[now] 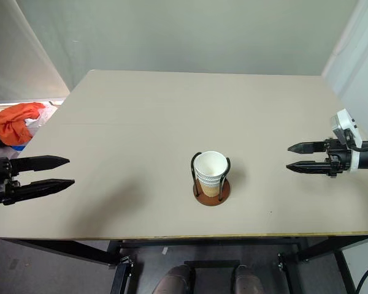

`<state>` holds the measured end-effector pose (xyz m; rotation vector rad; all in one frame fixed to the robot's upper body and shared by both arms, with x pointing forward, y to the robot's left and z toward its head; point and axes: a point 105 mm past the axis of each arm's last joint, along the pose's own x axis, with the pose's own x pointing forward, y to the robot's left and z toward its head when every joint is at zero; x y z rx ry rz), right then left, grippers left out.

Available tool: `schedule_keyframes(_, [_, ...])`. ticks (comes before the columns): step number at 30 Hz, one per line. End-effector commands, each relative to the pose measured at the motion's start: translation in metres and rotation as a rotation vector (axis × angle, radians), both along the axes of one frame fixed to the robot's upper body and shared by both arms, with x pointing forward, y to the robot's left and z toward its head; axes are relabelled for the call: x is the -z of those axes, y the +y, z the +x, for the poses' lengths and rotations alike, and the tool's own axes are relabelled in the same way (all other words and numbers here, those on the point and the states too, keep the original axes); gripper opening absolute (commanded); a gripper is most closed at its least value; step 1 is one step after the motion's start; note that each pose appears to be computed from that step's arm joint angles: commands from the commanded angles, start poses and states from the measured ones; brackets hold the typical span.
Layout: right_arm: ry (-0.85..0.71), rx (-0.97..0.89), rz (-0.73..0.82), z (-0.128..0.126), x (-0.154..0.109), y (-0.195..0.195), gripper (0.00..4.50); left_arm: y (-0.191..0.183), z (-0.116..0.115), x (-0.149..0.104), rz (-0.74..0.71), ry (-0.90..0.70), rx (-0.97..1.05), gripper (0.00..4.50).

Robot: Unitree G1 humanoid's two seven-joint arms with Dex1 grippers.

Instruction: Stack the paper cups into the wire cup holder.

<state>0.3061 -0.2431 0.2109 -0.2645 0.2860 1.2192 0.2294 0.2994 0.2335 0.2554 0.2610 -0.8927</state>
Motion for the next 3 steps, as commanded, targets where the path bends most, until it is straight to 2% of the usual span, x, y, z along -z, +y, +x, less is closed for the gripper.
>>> schedule_keyframes(1, [-0.071,-0.01,0.003,0.0007,-0.0165,0.0011,3.26,0.0008,-0.0015,-0.0066,0.015,-0.031,-0.003,3.41])
schedule_keyframes(3, [-0.071,-0.009,0.003,0.0017,-0.0157,0.0029,3.26,0.0006,-0.0001,-0.0058,0.021,-0.032,-0.001,3.41])
